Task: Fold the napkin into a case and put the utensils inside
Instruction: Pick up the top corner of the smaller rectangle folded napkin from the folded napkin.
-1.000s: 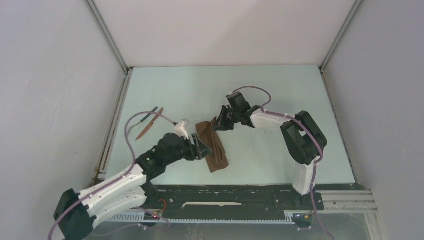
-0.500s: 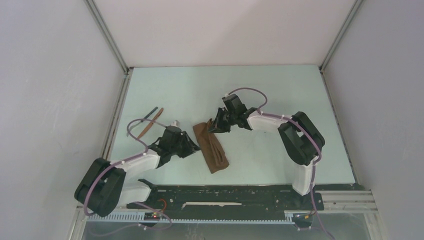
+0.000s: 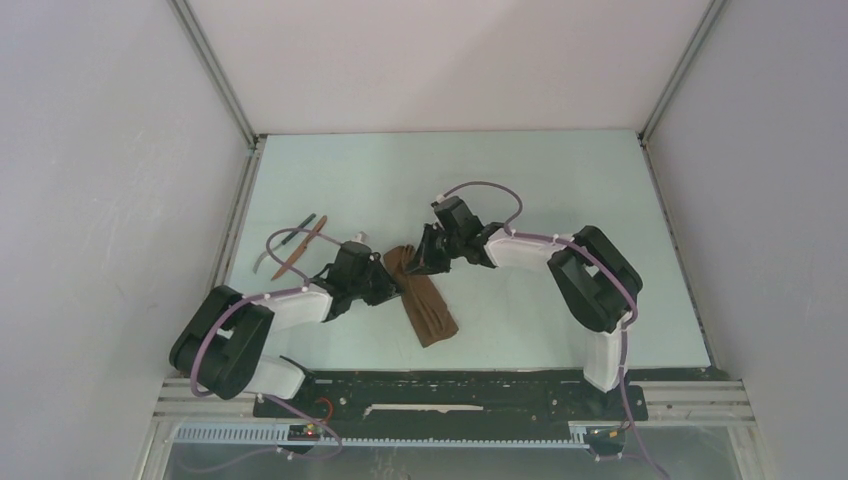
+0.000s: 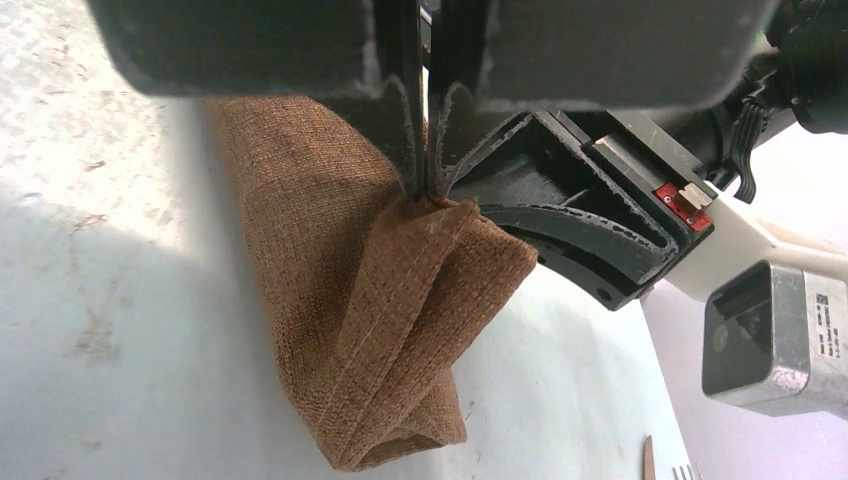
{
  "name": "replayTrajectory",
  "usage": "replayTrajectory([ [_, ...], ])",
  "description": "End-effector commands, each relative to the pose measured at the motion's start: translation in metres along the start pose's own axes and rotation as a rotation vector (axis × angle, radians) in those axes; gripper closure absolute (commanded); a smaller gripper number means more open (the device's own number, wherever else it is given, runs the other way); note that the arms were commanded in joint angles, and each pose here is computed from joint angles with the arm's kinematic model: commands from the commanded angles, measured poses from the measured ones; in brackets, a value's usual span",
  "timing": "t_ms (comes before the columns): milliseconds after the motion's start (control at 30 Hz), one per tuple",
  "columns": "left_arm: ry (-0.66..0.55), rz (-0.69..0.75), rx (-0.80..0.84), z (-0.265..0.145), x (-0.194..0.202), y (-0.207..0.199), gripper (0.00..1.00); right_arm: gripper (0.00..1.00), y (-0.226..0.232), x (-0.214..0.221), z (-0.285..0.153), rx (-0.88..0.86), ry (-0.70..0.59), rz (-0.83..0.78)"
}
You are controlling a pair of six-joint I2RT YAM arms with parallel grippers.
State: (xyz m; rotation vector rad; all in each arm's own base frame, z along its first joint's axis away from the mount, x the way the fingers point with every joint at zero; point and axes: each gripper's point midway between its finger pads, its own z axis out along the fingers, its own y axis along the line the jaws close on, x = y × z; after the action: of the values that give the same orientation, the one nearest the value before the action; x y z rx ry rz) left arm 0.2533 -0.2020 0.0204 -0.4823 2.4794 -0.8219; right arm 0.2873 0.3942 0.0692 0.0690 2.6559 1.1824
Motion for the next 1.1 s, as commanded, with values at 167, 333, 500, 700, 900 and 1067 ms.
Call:
replayTrajectory([
  [167, -0.042, 0.032, 0.04, -0.001, -0.015, -0.015, 0.87, 1.0, 0.033, 0.01, 0.013, -0.081, 0.006, 0.002],
  [333, -0.042, 0.061, 0.03, -0.005, -0.014, -0.012, 0.88, 1.0, 0.027, 0.005, 0.021, -0.086, -0.02, 0.022],
  [500, -0.048, 0.091, 0.022, -0.017, -0.012, -0.009, 0.86, 1.0, 0.016, 0.007, 0.03, -0.096, -0.015, 0.017],
  [700, -0.101, 0.123, -0.002, -0.049, -0.025, -0.015, 0.7, 1.0, -0.001, 0.014, 0.037, -0.089, -0.016, -0.059],
  [900, -0.155, 0.172, 0.008, -0.067, -0.052, -0.04, 0.38, 1.0, -0.006, 0.015, 0.039, -0.106, -0.024, -0.12],
  [1067, -0.111, 0.227, -0.059, -0.049, -0.064, -0.045, 0.37, 1.0, -0.004, 0.015, 0.038, -0.127, -0.025, -0.127],
])
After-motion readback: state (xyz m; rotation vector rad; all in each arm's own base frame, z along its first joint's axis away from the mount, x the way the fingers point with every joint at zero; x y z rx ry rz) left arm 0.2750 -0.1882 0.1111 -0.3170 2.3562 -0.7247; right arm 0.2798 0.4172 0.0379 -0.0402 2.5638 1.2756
